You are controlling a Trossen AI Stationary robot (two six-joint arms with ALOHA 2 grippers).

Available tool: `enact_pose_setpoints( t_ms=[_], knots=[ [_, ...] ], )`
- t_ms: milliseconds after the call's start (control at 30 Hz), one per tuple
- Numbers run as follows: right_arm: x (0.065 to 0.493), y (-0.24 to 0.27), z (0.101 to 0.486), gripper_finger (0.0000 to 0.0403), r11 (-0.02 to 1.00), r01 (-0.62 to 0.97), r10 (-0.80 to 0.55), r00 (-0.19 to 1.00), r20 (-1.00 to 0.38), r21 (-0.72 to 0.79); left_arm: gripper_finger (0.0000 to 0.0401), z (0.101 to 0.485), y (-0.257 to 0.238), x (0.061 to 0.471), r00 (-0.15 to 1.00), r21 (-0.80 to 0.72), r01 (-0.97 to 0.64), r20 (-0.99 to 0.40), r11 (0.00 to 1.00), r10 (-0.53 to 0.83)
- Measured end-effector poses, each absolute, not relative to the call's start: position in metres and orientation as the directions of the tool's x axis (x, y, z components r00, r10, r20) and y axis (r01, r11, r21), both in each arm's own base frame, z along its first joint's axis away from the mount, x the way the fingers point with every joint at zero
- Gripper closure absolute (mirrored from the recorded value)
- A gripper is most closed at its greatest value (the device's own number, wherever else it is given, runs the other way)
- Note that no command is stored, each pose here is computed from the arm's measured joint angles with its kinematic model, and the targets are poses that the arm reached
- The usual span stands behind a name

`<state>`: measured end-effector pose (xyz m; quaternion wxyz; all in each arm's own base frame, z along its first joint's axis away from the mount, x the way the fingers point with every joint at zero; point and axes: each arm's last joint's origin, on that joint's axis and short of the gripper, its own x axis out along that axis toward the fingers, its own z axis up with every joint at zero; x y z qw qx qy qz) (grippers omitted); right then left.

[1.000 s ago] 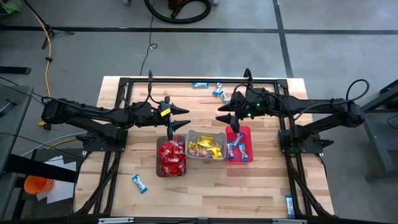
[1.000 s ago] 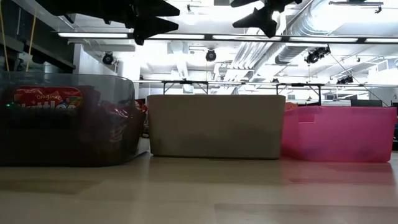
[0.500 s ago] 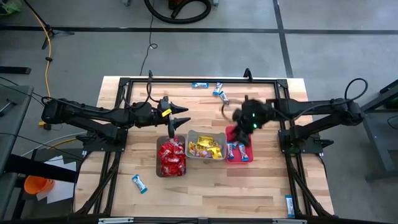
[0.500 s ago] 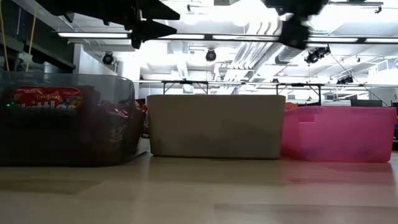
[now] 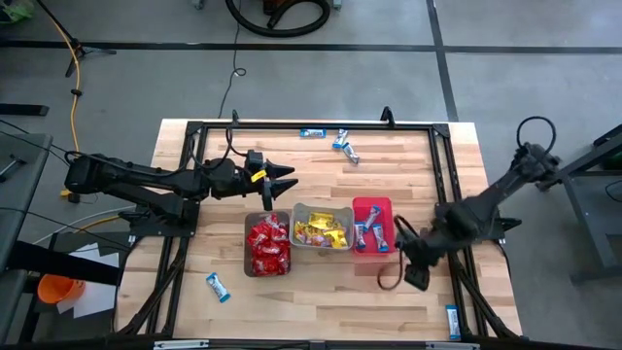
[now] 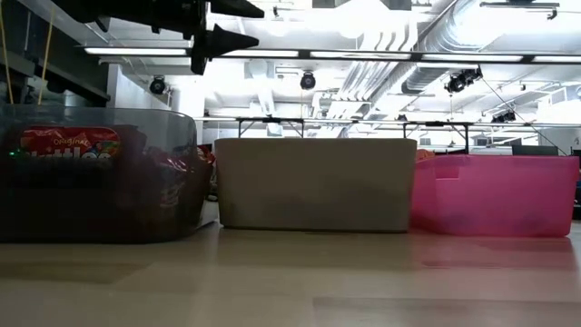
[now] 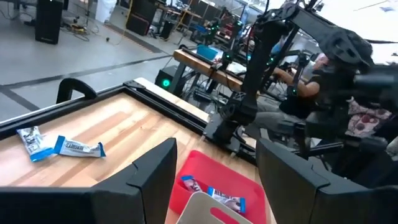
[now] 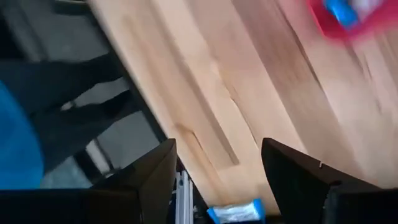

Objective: Sort candy
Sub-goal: Put the white chocolate into the pink bin

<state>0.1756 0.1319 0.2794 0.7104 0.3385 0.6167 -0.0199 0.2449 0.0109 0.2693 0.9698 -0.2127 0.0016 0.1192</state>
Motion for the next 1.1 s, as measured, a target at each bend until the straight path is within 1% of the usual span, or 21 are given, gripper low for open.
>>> enact_pose_setpoints(
  t_ms=[100,200,300,367,433,600,700,833,967,1100],
  knots=[
    [0.171,0.151,0.266,0.0171,0.726,0.577,0.346,0.164,-0.924,0.374,0.0197,0.269,0.011,0.245,0.972,-0.409,-0.231,-0.054,0.883,0.23],
    [0.173,0.17,0.248,0.0171,0.72,0.627,0.367,0.02,-0.93,0.297,0.0197,0.269,0.011,0.245,0.972,-0.409,-0.231,-0.054,0.883,0.23],
    [0.178,0.188,0.226,0.0171,0.735,0.633,0.44,-0.174,-0.881,0.243,0.0197,0.269,0.011,0.245,0.972,-0.409,-0.231,-0.054,0.883,0.23],
    [0.182,0.2,0.211,0.0171,0.743,0.629,0.487,-0.273,-0.83,0.229,0.0197,0.269,0.011,0.245,0.972,-0.409,-0.232,-0.054,0.883,0.23],
    [0.185,0.212,0.195,0.0171,0.758,0.618,0.5,-0.341,-0.796,0.211,0.0197,0.269,0.011,0.245,0.972,-0.409,-0.231,-0.054,0.883,0.23],
    [0.179,0.234,0.158,0.0171,0.822,0.546,0.471,-0.498,-0.728,0.159,0.0197,0.269,0.011,0.245,0.972,-0.409,-0.232,-0.054,0.883,0.23],
    [0.176,0.24,0.144,0.0171,0.846,0.518,0.445,-0.552,-0.706,0.128,0.0197,0.269,0.011,0.245,0.972,-0.409,-0.232,-0.054,0.883,0.23],
    [0.172,0.247,0.126,0.0171,0.866,0.491,0.414,-0.596,-0.688,0.096,0.0197,0.269,0.011,0.245,0.972,-0.409,-0.232,-0.054,0.883,0.23],
    [0.163,0.253,0.107,0.0171,0.893,0.448,0.356,-0.645,-0.676,0.043,0.0197,0.269,0.011,0.245,0.97,-0.409,-0.24,-0.054,0.881,0.239],
    [0.159,0.256,0.095,0.0171,0.903,0.429,0.332,-0.679,-0.655,0.013,0.0197,0.269,0.012,0.245,0.964,-0.408,-0.259,-0.054,0.876,0.26]
  ],
)
